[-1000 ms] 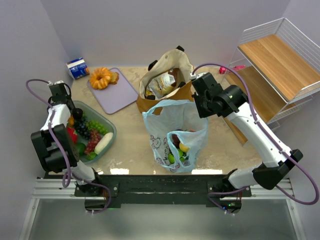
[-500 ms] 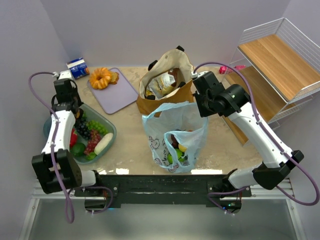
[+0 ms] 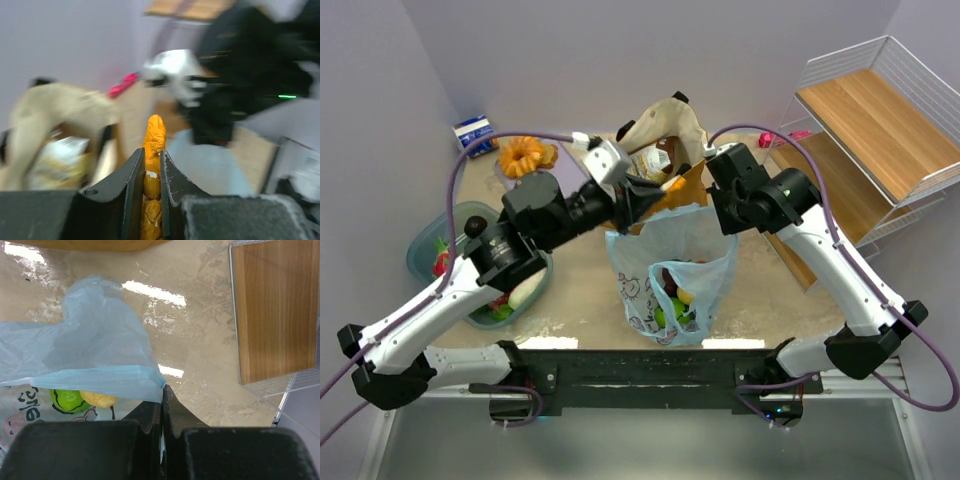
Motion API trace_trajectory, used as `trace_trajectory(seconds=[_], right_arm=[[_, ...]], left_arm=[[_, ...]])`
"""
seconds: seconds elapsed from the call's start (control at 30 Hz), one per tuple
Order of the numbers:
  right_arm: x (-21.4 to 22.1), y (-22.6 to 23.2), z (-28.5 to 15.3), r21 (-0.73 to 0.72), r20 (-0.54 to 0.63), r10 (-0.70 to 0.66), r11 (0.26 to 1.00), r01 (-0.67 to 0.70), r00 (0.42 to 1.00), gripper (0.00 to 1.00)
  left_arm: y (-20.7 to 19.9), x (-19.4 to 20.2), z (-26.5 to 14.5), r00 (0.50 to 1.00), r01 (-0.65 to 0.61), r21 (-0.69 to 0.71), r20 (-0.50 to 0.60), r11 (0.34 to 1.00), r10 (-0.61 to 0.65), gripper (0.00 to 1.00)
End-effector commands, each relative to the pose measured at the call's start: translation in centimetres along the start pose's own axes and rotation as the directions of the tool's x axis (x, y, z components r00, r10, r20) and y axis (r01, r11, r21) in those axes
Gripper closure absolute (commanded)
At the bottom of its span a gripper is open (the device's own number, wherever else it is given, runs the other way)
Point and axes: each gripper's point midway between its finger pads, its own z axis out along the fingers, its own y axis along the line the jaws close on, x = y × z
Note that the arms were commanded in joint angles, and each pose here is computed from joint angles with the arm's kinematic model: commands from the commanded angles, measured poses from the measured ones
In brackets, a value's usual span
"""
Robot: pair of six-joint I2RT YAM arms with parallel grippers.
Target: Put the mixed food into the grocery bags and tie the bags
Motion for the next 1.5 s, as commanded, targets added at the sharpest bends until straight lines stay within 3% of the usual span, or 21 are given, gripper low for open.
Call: trace_trajectory(seconds=[0.0,0.1,0.23,0.4,0.53,0.67,0.73,0.77,0.87,1.03,1.13,1.2,1.23,1.33,1.37,1.43,1.47], right_arm=[[-0.6,-0.9,-1.6,0.012,0.049,0.025,1.000,-0.026,0.998,1.00],[-0.4,-1.0,-1.7,0.010,0.053,0.032,0.999,-0.032,0.998,1.00],[-0.4,-1.1,-2.1,0.007,0.063,0.039,0.999,-0.039,0.997,1.00],[-0.1,-1.3,-2.1,0.015,0.060,0.038,0.999,-0.039,0.997,1.00],[0.0,-1.3,-2.1,0.013,0.059,0.043,0.999,-0.043,0.997,1.00],[0.1,-1.5,-2.4,0.019,0.062,0.042,0.999,-0.043,0.997,1.00],[0.2,-1.5,-2.3,0.019,0.060,0.046,0.999,-0.047,0.997,1.00],[0.2,-1.5,-2.2,0.018,0.059,0.044,0.999,-0.045,0.997,1.00],[0.4,-1.3,-2.0,0.012,0.053,0.044,0.999,-0.044,0.998,1.00],[0.6,-1.3,-1.4,0.024,0.047,0.041,0.999,-0.043,0.998,1.00],[0.5,-1.2,-1.4,0.017,0.050,0.042,0.999,-0.042,0.998,1.00],[0.5,-1.2,-1.4,0.020,0.052,0.044,0.999,-0.045,0.998,1.00],[0.5,-1.2,-1.5,0.019,0.053,0.044,0.999,-0.045,0.998,1.00],[0.2,-1.2,-1.6,0.015,0.056,0.043,0.999,-0.044,0.997,1.00],[0.2,-1.1,-1.5,0.014,0.053,0.036,0.999,-0.037,0.998,1.00],[0.0,-1.0,-1.6,0.009,0.057,0.038,0.999,-0.039,0.998,1.00],[0.0,-0.8,-1.5,0.003,0.053,0.033,0.999,-0.033,0.998,1.00]], left_arm=[[-9.6,0.5,0.8,0.998,0.038,0.335,0.027,0.941,-0.050,1.00],[-12.2,2.7,1.4,0.999,0.038,0.424,-0.001,0.905,-0.042,1.00],[-10.1,6.5,3.7,0.996,-0.031,0.320,-0.065,0.947,0.054,1.00],[-8.4,7.4,4.7,0.994,-0.076,0.245,-0.063,0.967,0.094,1.00],[-7.4,8.3,5.5,0.996,-0.052,0.239,-0.060,0.970,0.068,1.00],[-8.2,11.3,6.1,0.987,-0.039,0.301,-0.134,0.953,0.083,1.00],[-8.5,12.8,6.1,0.978,-0.026,0.320,-0.189,0.947,0.090,0.84],[-8.5,12.6,6.1,0.979,-0.027,0.318,-0.185,0.948,0.090,0.59],[-8.0,10.9,5.8,0.985,-0.041,0.310,-0.146,0.950,0.090,0.21],[-5.1,7.3,4.9,0.997,-0.046,0.309,-0.043,0.950,0.062,0.09],[1.2,5.6,3.7,0.999,-0.043,0.127,-0.012,0.991,0.045,0.07],[7.5,4.9,1.6,1.000,-0.013,-0.104,-0.014,0.994,0.012,0.05],[9.9,5.7,0.5,1.000,0.004,-0.192,-0.026,0.981,-0.010,0.03],[19.6,7.8,-5.1,0.993,0.093,-0.517,-0.016,0.851,-0.119,0.00],[24.4,8.9,-8.4,0.988,0.111,-0.648,-0.010,0.753,-0.155,0.00],[29.0,13.5,-13.0,0.962,0.123,-0.802,-0.049,0.585,-0.269,0.00],[32.7,16.0,-16.8,0.941,0.119,-0.879,-0.049,0.461,-0.336,0.00]])
